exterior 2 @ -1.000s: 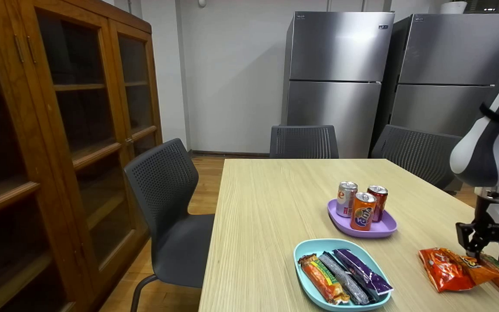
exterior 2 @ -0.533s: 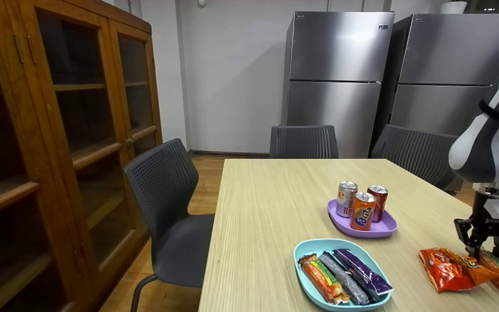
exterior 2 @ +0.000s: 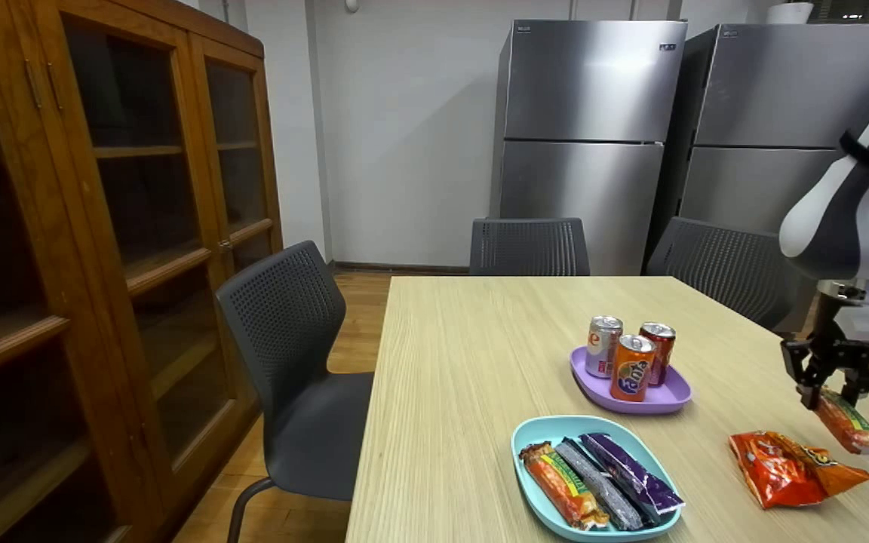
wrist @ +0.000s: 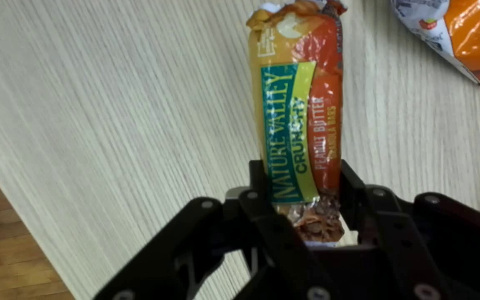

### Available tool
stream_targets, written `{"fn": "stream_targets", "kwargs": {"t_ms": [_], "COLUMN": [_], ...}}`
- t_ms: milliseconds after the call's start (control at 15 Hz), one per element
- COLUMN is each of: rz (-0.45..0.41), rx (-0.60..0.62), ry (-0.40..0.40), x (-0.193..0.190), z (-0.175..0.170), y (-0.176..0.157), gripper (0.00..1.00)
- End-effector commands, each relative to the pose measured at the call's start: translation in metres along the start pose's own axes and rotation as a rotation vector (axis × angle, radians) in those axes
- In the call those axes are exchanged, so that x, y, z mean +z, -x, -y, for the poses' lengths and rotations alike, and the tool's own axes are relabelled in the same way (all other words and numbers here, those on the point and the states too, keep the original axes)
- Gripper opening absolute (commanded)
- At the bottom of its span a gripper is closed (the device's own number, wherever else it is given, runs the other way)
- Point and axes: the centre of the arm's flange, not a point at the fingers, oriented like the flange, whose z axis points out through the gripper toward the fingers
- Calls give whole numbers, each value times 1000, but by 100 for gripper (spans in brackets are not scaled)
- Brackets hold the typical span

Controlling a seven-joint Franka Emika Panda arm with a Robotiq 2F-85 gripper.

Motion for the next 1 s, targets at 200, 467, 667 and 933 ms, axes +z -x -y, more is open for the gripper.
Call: {"fn": "stream_targets", "kwargs": {"t_ms": [200, 467, 667, 933], "rz": [-65, -81, -81, -77], "rx": [-88, -175, -248, -349], "ry": [-11, -11, -1, 11], "x": [-39, -46, -48, -47], "z": [49, 94, 128, 172], "y": [17, 28, 37, 51], "gripper": [18, 18, 18, 18]}}
